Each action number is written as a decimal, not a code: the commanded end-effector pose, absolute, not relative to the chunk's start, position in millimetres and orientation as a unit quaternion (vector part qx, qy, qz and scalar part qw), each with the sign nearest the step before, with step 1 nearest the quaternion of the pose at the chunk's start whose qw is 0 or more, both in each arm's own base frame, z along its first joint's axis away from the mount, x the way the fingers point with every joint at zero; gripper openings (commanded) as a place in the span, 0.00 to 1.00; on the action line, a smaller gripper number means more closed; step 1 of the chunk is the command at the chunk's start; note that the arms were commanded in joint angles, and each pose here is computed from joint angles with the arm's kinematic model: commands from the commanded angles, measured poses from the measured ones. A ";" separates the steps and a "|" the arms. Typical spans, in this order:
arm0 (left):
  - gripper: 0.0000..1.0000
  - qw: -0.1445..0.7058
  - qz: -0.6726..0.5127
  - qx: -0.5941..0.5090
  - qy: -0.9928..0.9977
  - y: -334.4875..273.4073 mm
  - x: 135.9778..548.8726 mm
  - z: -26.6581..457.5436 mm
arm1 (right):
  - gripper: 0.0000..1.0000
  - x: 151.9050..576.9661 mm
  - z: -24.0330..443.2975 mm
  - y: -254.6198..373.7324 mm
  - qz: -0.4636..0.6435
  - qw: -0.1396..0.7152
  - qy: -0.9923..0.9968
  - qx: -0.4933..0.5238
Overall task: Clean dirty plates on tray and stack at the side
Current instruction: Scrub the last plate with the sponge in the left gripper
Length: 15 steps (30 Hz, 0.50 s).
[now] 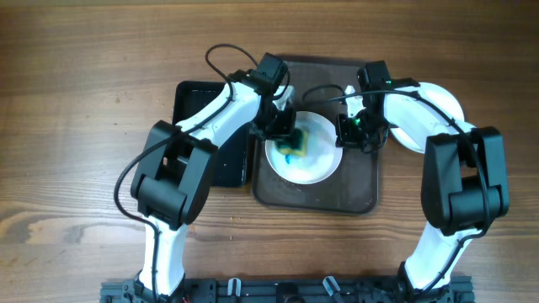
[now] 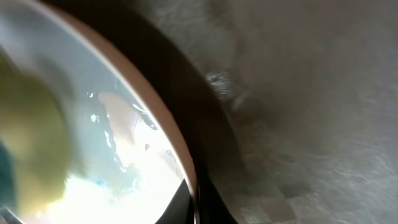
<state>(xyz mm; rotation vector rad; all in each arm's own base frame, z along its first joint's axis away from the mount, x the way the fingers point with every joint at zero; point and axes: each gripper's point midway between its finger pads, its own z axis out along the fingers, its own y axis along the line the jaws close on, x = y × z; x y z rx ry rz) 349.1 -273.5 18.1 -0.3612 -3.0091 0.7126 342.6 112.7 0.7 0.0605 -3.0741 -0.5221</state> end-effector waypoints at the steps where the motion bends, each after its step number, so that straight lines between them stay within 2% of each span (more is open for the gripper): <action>1: 0.04 0.105 0.362 -0.164 -0.912 -321.9 297.2 29.7 | 0.04 336.8 -16.5 100.6 -0.136 0.034 -0.989 -0.048; 5: 0.04 0.109 0.324 -0.170 -0.924 -318.6 289.5 20.9 | 0.04 337.9 -16.5 100.9 -0.137 0.033 -0.988 -0.062; 7: 0.04 0.107 0.243 -0.161 -0.950 -292.0 291.3 4.8 | 0.04 337.9 -16.5 100.9 -0.137 0.033 -0.988 -0.062; 9: 0.04 0.094 0.111 -0.120 -0.982 -244.3 301.7 -12.0 | 0.04 337.9 -16.5 100.9 -0.136 0.034 -0.988 -0.067; 12: 0.04 0.042 -0.067 -0.044 -0.996 -174.2 327.4 -16.3 | 0.04 338.1 -16.5 100.9 -0.137 0.034 -0.988 -0.067; 15: 0.04 0.003 -0.139 0.011 -0.990 -137.8 345.9 -10.7 | 0.04 338.0 -16.5 100.8 -0.136 0.034 -0.988 -0.066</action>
